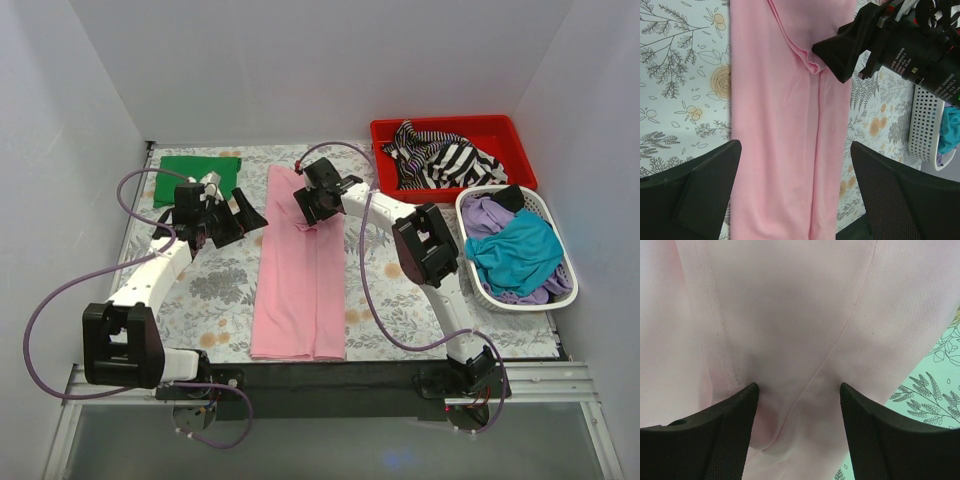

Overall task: Fold and stack the t-shirts
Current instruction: Fold the tshirt

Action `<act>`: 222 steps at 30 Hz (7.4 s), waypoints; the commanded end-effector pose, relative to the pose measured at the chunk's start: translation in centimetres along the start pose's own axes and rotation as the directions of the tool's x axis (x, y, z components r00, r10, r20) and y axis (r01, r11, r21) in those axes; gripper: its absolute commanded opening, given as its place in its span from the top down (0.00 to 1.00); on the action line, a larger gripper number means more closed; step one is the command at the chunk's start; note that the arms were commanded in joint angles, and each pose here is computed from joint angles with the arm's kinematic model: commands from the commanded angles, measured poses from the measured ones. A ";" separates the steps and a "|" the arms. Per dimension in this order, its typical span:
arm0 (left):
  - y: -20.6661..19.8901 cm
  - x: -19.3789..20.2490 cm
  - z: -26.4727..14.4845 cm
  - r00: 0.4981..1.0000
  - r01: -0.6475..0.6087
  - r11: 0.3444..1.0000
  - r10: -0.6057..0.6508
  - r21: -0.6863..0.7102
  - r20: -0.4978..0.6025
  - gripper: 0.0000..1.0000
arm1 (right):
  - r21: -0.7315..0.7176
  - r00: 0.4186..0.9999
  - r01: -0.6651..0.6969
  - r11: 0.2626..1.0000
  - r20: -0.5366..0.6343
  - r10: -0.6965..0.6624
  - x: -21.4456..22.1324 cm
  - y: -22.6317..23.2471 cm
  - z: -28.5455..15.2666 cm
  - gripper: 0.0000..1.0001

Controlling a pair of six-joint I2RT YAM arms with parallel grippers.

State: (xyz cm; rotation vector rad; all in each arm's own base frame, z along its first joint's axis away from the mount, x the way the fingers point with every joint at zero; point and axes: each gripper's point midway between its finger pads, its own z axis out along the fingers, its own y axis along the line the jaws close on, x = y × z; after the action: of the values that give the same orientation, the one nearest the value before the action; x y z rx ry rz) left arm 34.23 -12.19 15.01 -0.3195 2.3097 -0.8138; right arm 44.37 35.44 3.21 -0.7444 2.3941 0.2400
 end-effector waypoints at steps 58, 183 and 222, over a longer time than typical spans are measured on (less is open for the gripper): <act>3.5 12.7 -9.0 0.937 0.194 0.925 -0.273 -0.326 -0.217 0.02 | -0.367 0.940 -0.338 0.867 -0.164 0.297 21.0 9.1 -24.4 0.32; -0.7 15.2 -2.0 0.950 0.111 0.927 -0.205 -0.357 -0.236 0.94 | -0.402 0.985 -0.158 0.902 -0.133 0.113 17.0 13.3 -19.4 0.99; 1.0 3.1 7.4 0.977 0.111 0.958 -0.153 -0.265 -0.146 0.97 | -0.292 0.978 -0.207 0.934 -0.085 0.191 6.1 2.5 -10.8 0.99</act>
State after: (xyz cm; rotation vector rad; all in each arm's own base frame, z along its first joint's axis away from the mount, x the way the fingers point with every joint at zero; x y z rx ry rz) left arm 34.95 -15.98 7.13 -0.5929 2.6269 -0.5914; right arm 32.50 30.96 7.62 -0.6223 2.5316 0.6908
